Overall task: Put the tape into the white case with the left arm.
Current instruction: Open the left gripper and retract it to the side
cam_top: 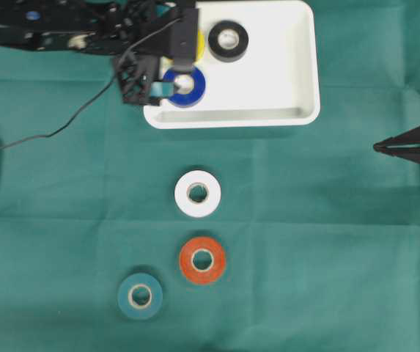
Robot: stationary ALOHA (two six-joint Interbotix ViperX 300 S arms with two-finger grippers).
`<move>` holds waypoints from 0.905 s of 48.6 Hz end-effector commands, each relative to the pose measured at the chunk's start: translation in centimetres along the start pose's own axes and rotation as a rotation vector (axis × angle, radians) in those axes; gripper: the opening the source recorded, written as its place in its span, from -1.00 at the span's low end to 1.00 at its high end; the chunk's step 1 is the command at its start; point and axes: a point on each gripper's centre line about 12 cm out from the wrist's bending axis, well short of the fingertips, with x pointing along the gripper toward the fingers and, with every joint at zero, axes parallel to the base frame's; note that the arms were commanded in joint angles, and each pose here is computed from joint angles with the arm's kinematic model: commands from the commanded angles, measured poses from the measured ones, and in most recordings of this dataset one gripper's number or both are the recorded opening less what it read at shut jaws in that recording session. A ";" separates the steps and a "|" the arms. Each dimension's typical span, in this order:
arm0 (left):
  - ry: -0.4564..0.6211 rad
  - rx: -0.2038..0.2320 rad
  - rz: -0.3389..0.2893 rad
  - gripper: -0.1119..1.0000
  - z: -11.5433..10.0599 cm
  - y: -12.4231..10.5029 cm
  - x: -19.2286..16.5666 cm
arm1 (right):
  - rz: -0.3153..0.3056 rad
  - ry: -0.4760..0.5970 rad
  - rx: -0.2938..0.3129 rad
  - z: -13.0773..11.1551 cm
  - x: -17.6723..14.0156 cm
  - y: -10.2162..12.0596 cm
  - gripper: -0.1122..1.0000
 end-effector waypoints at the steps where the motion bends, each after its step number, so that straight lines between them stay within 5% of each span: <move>1: -0.048 0.001 0.008 0.93 0.3 -0.7 -2.2 | -0.002 -0.015 -0.001 0.5 0.1 0.0 -0.97; 31: -0.075 -0.083 -0.069 0.93 -5.5 -7.0 -6.7 | -0.002 -0.017 -0.003 0.6 0.1 0.0 -0.97; 44: -0.138 -0.063 -0.096 0.92 -7.7 -9.2 -8.8 | -0.002 -0.018 -0.003 0.6 0.1 0.0 -0.97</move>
